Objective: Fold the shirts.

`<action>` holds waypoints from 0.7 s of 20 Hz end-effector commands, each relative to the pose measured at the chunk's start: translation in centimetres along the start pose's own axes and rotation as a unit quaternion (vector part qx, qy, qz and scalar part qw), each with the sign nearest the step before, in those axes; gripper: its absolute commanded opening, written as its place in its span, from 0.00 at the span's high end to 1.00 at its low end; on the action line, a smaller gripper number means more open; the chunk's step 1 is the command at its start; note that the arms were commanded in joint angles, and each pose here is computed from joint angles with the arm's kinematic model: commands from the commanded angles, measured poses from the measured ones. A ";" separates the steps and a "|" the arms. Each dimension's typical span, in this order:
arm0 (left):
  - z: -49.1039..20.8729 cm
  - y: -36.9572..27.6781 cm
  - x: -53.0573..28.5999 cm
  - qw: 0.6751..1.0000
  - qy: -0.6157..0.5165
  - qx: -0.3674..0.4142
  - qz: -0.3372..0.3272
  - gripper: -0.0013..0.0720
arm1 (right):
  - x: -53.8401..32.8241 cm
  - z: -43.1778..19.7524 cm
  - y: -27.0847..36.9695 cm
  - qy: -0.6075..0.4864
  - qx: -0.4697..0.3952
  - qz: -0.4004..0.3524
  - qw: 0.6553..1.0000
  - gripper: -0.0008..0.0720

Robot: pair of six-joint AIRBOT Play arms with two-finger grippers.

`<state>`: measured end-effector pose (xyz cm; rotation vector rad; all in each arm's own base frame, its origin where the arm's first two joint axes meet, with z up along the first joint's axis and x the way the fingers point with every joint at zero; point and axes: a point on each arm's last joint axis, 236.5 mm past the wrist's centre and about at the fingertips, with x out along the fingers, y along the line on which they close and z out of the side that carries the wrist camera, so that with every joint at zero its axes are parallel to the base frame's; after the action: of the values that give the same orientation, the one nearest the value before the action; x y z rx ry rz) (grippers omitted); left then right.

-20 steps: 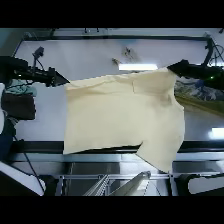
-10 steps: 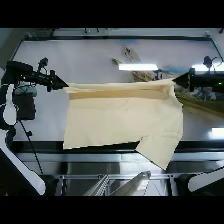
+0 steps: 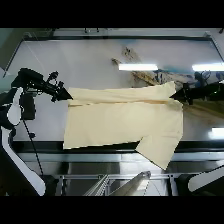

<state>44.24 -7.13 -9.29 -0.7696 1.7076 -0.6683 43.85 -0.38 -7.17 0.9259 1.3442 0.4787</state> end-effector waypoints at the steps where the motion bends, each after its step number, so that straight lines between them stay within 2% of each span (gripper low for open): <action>1: -1.0 1.5 0.3 0.999 0.023 -0.022 0.035 0.96 | 0.5 -0.5 -1.2 0.009 0.005 -0.017 1.000 0.97; 2: -1.4 1.2 0.3 0.999 0.031 -0.022 0.030 0.96 | 0.5 -0.5 -1.1 0.009 0.004 -0.016 1.000 0.95; 3: -1.8 0.9 0.2 0.999 0.040 -0.021 0.025 0.88 | 0.3 -0.6 -1.0 0.011 0.004 -0.015 1.000 0.68; 4: -2.2 0.6 0.0 0.998 0.047 -0.020 0.019 0.44 | -0.1 -0.9 -0.8 0.016 0.003 -0.011 1.000 0.47; 5: -2.4 0.2 -0.4 0.998 0.048 -0.029 0.010 0.00 | -0.6 -1.1 -0.4 0.016 0.000 -0.009 1.000 0.47; 7: -2.9 -0.3 -1.7 0.997 0.047 -0.061 0.012 0.01 | -3.0 -0.8 0.5 -0.007 -0.014 -0.018 1.000 0.47; 10: -6.3 -1.1 -3.8 0.997 0.036 -0.071 0.024 0.01 | -7.7 -1.3 -0.1 -0.043 -0.032 -0.089 0.995 0.47; 14: -15.0 2.7 -3.8 0.983 0.010 -0.140 0.115 0.01 | -10.3 -2.1 -0.2 -0.119 -0.025 -0.131 0.984 0.49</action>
<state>35.62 -3.49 -4.54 -0.7943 1.8695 -0.4512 40.66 -6.17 -1.90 0.7700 1.2683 0.2934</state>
